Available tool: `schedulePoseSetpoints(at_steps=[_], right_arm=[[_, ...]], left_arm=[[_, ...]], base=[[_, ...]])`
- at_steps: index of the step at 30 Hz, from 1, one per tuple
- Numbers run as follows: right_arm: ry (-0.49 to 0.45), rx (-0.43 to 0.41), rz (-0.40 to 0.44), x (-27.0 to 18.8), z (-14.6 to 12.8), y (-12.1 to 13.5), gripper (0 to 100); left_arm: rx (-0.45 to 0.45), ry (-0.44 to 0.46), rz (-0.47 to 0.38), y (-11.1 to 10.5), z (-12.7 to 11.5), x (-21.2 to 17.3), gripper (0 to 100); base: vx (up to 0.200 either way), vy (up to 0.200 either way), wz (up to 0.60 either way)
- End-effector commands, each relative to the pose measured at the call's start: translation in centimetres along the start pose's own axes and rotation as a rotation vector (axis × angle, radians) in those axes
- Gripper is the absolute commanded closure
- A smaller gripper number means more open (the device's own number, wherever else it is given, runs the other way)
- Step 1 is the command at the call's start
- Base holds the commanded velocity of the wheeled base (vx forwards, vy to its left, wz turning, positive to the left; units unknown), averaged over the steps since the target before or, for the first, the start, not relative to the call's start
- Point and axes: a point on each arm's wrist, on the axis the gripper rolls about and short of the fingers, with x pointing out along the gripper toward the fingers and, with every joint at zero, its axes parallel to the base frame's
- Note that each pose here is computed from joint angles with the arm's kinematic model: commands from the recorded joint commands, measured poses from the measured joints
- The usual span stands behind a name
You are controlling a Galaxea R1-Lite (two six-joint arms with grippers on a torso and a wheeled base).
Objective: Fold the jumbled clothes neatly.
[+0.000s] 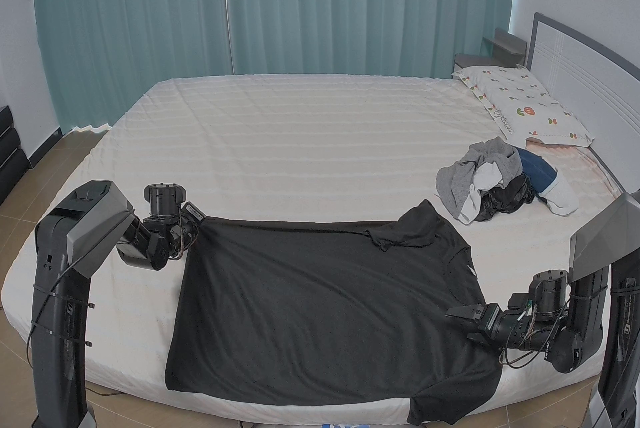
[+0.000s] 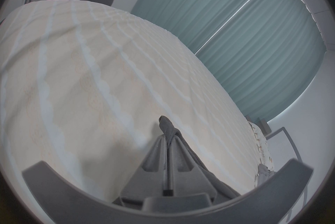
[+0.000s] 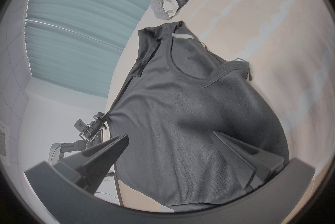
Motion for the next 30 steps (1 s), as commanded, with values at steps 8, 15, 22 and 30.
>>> schedulePoseSetpoints(at_steps=[8,15,22,30], right_arm=[[-0.008,-0.003,0.007,0.0,0.1,0.1,0],[-0.01,-0.004,0.01,0.0,0.1,0.1,0],[-0.03,0.004,-0.001,0.0,0.3,0.1,0],[-0.093,0.01,0.026,-0.2,1.2,1.0,0]], left_arm=[[-0.013,-0.027,-0.018,-0.2,0.9,0.7,100],[-0.019,-0.027,-0.028,-0.3,1.3,0.8,100],[-0.048,-0.011,-0.014,-0.6,1.3,0.5,0],[-0.245,0.075,-0.075,-2.4,4.9,-5.7,0]], base=[[0.0,0.0,0.0],[0.0,0.0,0.0],[0.0,0.0,0.0],[0.0,0.0,0.0]])
